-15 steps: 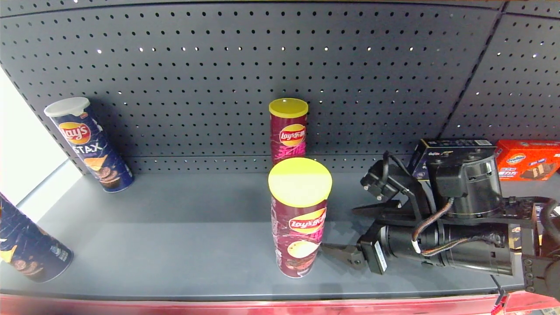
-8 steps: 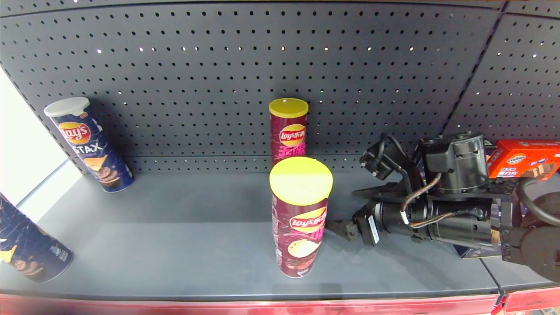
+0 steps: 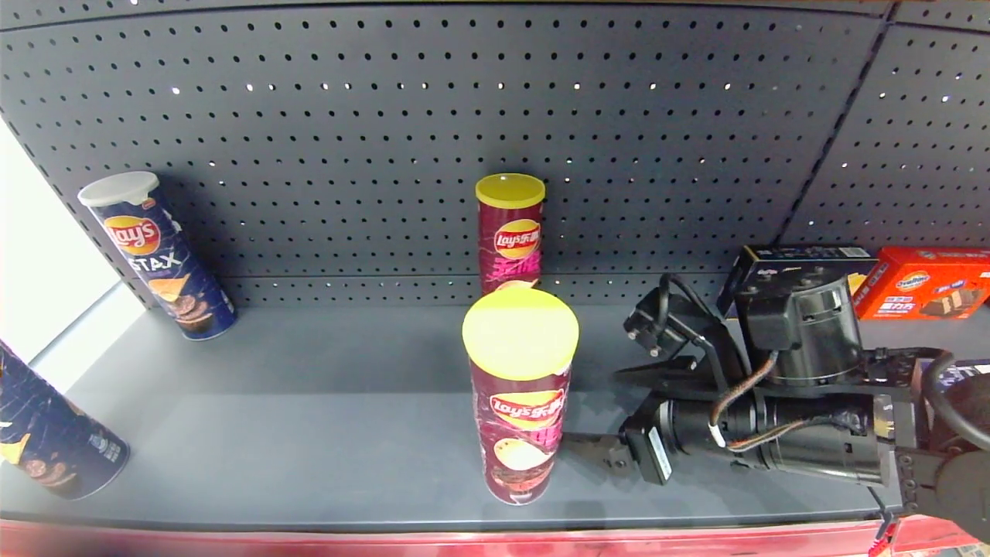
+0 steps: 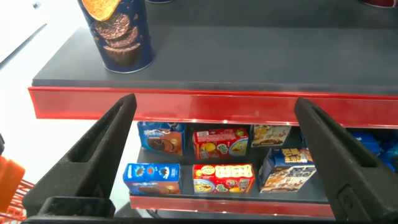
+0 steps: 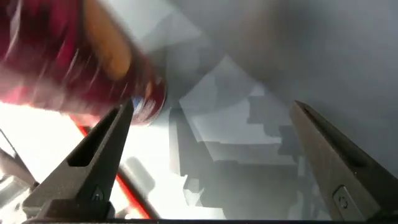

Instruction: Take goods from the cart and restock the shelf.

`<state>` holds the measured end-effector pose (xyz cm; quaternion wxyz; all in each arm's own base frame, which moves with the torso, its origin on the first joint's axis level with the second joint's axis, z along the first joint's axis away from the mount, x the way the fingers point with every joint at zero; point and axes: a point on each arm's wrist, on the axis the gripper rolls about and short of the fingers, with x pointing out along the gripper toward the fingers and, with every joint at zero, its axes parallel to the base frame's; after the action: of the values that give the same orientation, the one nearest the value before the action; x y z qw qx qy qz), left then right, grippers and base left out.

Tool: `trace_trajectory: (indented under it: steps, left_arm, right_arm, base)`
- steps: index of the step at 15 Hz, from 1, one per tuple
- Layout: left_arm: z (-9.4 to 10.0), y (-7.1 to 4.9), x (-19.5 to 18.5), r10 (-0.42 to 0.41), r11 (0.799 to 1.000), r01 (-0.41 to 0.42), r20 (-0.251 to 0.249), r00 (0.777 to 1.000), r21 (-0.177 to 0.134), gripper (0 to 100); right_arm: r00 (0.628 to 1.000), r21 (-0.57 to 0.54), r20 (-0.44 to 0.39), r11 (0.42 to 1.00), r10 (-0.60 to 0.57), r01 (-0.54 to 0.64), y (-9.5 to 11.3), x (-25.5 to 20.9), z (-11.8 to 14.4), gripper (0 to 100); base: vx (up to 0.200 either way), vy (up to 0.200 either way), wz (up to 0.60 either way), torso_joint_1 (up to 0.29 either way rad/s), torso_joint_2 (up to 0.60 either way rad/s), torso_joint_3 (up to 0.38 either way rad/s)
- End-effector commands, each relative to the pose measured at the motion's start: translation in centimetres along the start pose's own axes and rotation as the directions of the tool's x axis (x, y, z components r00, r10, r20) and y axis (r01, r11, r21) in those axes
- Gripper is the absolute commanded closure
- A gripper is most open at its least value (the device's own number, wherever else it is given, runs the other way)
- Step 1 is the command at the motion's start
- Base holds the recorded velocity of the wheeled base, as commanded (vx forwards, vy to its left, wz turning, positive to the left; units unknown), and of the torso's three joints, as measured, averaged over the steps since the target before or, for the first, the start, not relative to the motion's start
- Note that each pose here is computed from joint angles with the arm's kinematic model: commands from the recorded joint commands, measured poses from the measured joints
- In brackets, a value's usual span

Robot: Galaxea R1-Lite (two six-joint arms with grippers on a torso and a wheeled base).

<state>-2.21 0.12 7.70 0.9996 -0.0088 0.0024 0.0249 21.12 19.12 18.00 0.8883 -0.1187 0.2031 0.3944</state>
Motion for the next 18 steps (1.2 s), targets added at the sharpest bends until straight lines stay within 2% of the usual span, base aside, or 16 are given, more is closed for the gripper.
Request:
trace_trajectory:
  steps: [1,10,13,18]
  left_arm:
    - [0.0,0.0,0.0,0.001,1.0,-0.001,-0.001,1.0,-0.001,0]
    - [0.0,0.0,0.0,0.001,1.0,-0.001,-0.001,1.0,-0.001,0]
    - [0.0,0.0,0.0,0.001,1.0,-0.001,-0.001,1.0,0.001,0]
    - [0.0,0.0,0.0,0.001,1.0,-0.001,-0.001,1.0,-0.001,0]
  right_arm:
    - [1.0,-0.002,0.009,1.0,0.002,-0.001,0.2,-1.3,-0.3,0]
    - [0.999,-0.009,0.031,1.0,0.011,-0.01,0.6,-2.3,-0.2,0]
    - [1.0,-0.012,0.015,1.0,0.023,-0.023,1.0,-3.0,-1.1,0]
    - [0.999,0.003,0.04,1.0,-0.014,0.014,0.3,-4.7,-1.5,0]
  base:
    - [0.0,0.0,0.0,0.0,0.0,0.0]
    - [0.0,0.0,0.0,0.0,0.0,0.0]
    - [0.0,0.0,0.0,0.0,0.0,0.0]
    - [0.0,0.0,0.0,0.0,0.0,0.0]
